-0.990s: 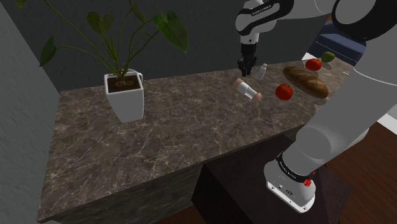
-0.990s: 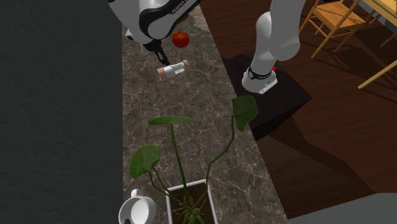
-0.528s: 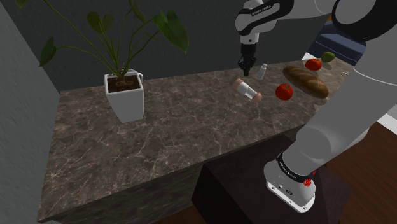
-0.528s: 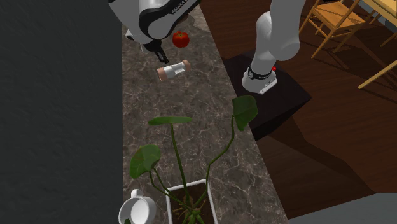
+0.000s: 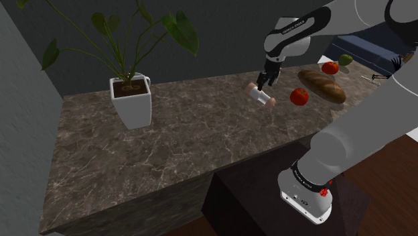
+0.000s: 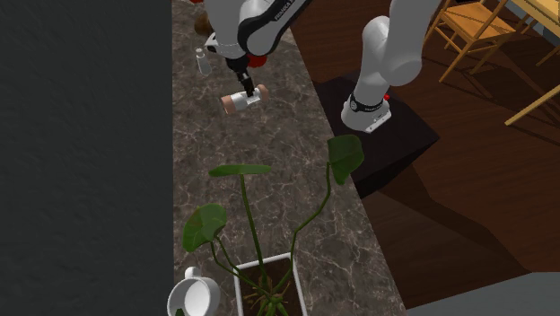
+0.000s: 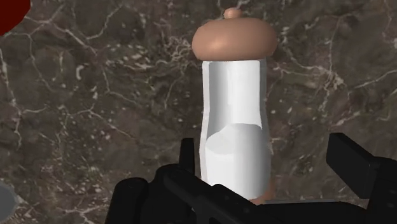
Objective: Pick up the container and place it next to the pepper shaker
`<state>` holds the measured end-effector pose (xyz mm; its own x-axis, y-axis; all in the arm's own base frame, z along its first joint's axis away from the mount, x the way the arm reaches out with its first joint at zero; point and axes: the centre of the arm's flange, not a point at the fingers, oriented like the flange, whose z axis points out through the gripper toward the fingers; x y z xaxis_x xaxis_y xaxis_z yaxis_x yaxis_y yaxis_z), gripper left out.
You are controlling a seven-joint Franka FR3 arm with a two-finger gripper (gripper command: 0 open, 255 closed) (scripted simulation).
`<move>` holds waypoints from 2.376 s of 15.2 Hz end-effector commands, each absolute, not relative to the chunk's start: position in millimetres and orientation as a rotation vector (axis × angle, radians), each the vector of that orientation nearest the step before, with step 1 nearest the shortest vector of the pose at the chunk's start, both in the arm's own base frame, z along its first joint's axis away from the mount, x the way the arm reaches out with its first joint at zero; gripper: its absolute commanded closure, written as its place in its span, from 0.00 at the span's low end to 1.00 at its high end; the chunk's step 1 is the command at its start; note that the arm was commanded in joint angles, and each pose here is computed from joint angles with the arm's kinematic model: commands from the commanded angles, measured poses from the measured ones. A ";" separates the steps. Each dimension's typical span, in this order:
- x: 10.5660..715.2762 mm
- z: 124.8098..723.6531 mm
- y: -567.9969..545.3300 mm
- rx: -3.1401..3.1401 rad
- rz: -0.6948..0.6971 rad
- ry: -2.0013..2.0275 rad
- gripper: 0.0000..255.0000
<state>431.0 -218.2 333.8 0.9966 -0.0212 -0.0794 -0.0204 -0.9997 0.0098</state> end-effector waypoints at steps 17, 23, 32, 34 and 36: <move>402.5 275.4 -226.6 3.135 0.031 -0.007 0.00; 402.5 275.4 -226.6 3.135 0.031 -0.007 1.00; 402.5 301.7 -226.6 3.135 0.031 -0.007 1.00; 402.5 312.3 -226.6 3.135 0.031 -0.007 1.00; 402.5 322.8 -226.6 3.135 0.031 -0.007 1.00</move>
<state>402.6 -226.5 316.7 0.9998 -0.0045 0.0202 -0.0046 -1.0000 0.0061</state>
